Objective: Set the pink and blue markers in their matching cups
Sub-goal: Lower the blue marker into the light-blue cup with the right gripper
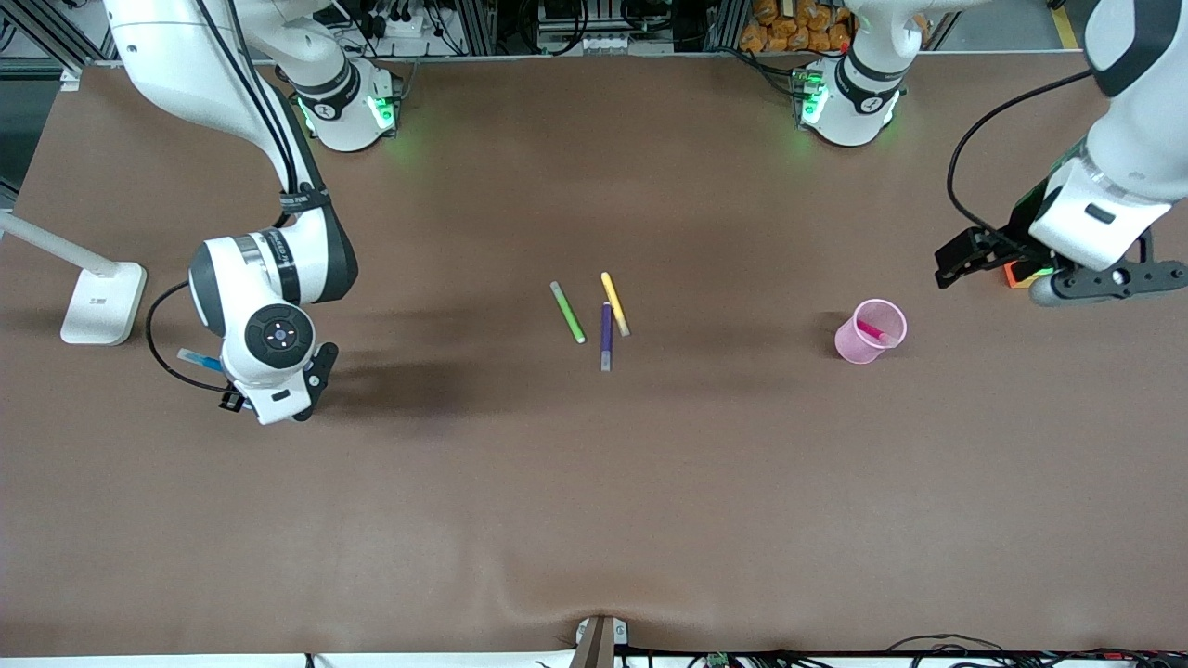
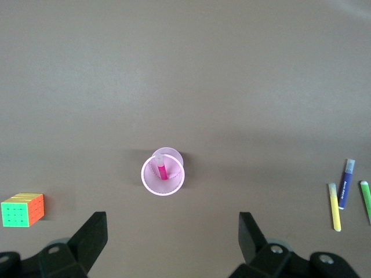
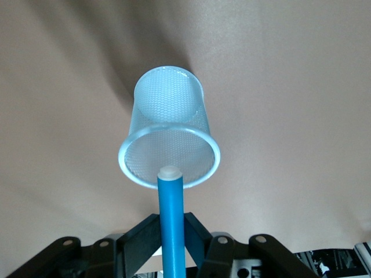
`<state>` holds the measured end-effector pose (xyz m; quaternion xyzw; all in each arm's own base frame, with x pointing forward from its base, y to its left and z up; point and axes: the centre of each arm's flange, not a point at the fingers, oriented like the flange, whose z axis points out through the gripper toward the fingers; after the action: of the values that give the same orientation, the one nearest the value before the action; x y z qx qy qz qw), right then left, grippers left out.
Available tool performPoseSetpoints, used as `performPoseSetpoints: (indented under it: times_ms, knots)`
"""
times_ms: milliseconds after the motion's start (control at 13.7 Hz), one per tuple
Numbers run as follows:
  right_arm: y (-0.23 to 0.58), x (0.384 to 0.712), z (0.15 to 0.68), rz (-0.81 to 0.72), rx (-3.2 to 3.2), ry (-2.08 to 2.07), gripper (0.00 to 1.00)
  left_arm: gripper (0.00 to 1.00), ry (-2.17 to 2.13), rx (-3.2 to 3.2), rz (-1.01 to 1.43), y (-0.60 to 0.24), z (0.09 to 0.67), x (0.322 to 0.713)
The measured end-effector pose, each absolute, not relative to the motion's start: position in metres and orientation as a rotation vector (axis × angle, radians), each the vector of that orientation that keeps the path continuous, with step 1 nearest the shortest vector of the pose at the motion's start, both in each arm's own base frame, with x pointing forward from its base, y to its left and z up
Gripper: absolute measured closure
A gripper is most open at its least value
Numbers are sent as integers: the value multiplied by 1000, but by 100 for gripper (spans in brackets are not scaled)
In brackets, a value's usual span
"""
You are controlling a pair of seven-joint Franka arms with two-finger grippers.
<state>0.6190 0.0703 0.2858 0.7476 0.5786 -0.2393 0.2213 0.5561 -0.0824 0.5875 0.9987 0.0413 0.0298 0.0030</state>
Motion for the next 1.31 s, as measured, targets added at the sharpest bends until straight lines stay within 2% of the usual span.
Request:
performPoseSetpoints:
  times_ms: [656,1093,1166,1312]
  knots:
    - [55,609,248,-611,2054,1645,76,0,139,3157,71,-69,640,535]
    - [48,605,232,-600,2068,1636,76,0,79,3196,13,-71,640,529]
    - [48,605,232,-599,2068,1634,70,0,73,3197,5,-70,640,529]
    - [48,605,232,-597,2068,1633,65,0,48,3198,-1,-70,639,529]
